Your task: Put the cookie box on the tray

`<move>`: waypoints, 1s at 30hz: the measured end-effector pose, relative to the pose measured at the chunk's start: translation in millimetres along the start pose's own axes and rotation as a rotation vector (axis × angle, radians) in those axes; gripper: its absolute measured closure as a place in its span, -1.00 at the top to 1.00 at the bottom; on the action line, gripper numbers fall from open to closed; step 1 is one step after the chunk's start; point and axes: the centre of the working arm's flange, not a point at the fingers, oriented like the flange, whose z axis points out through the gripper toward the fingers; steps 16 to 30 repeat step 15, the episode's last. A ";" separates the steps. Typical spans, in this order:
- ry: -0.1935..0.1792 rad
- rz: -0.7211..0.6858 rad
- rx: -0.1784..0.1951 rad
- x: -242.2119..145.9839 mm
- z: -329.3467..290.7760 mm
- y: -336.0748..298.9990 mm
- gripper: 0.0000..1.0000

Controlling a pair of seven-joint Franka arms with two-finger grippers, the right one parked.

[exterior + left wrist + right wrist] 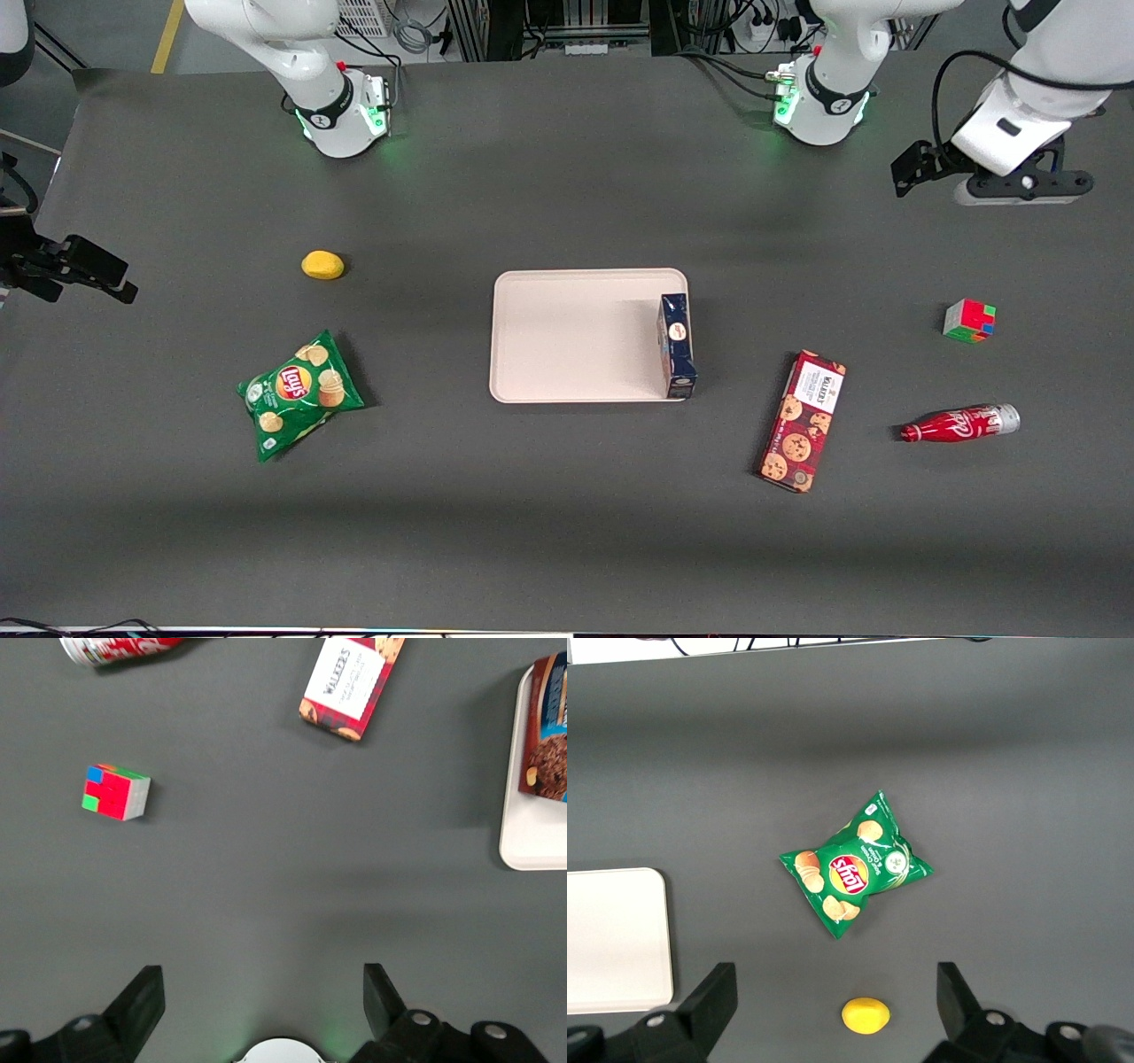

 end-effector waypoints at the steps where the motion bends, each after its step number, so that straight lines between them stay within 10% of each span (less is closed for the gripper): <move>1: 0.003 0.000 0.000 -1.1 -3.9 -0.2 1.00; 30: 0.034 0.000 -0.029 -4.7 -39.0 -6.8 1.00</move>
